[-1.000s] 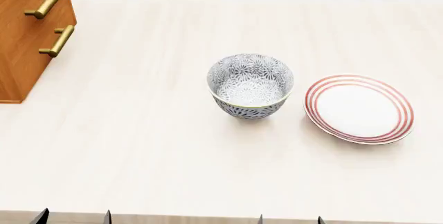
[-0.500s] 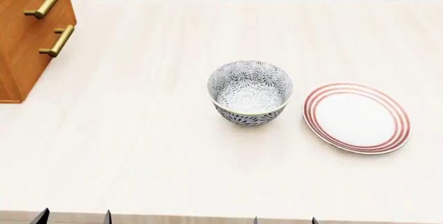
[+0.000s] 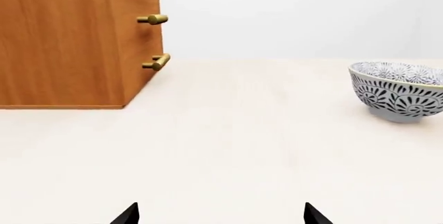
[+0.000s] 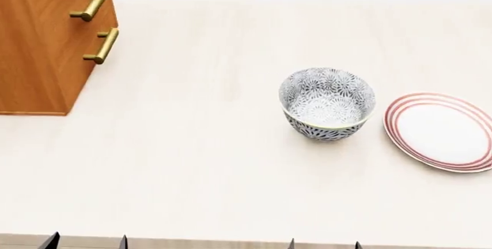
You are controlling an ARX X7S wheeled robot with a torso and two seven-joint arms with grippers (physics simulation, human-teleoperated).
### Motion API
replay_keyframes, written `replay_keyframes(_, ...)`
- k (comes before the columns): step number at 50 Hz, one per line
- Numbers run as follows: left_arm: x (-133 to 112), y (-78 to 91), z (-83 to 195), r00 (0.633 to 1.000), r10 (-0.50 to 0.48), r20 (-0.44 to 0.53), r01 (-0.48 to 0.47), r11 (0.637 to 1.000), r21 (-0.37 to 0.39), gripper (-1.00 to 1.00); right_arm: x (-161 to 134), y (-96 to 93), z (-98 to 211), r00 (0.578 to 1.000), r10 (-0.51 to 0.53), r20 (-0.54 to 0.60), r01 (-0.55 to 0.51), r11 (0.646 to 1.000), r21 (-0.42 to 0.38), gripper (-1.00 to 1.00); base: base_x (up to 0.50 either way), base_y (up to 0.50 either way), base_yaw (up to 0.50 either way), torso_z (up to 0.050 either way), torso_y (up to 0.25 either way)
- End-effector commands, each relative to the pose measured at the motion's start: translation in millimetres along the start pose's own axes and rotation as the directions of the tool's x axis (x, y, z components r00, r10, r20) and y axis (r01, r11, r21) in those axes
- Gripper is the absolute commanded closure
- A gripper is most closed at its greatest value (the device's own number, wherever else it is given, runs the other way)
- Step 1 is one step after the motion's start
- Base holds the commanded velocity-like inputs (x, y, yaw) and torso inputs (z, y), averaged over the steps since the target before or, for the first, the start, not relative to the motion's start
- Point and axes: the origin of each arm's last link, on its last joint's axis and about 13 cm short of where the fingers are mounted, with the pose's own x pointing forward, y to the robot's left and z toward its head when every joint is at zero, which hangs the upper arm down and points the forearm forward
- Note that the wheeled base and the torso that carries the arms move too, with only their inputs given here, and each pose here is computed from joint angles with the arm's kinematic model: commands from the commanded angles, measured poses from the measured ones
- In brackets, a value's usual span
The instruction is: Put the bowl on top of the cabinet.
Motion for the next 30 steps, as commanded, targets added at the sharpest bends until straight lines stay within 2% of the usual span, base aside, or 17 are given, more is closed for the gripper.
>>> replay_keyframes(1,0.9,0.3,-0.9,1.000,0.001,-0.011,-0.001,1.000,-0.001,-1.00,-0.3,0.1,0.5,1.000,-0.005,0.005,0.005,1.000,0.006,-1.00,0.00,0.50,0.00,0.000,0.000)
replay_keyframes(7,0.4,0.5,-0.5,1.000,0.002,-0.009,-0.002,1.000,-0.003,-1.00,-1.0,1.1,-0.1,1.000,0.000,0.012,0.000,1.000,-0.010,-1.00,0.00,0.48,0.00,0.000,0.000)
replay_keyframes(20,0.6,0.8,-0.9,1.000,-0.003,-0.013,0.003,1.000,-0.010,-1.00,-3.9,1.3,1.9,0.999,0.002,0.046,-0.001,1.000,-0.010,-1.00,0.00,0.23,0.00,0.000,0.000)
replay_keyframes(27,0.0,0.7,-0.8,1.000,-0.005,-0.013,0.005,1.000,-0.012,-1.00,-3.7,1.7,1.3,0.999,0.009,0.036,-0.009,1.000,-0.013,-1.00,0.00,0.50,0.00,0.000,0.000)
replay_keyframes(30,0.0,1.1,-0.5,1.000,-0.003,-0.012,0.003,1.000,-0.014,-1.00,-2.7,1.5,1.6,1.000,0.030,0.002,-0.030,0.999,0.017,-1.00,0.00,0.04,0.00,0.000,0.000)
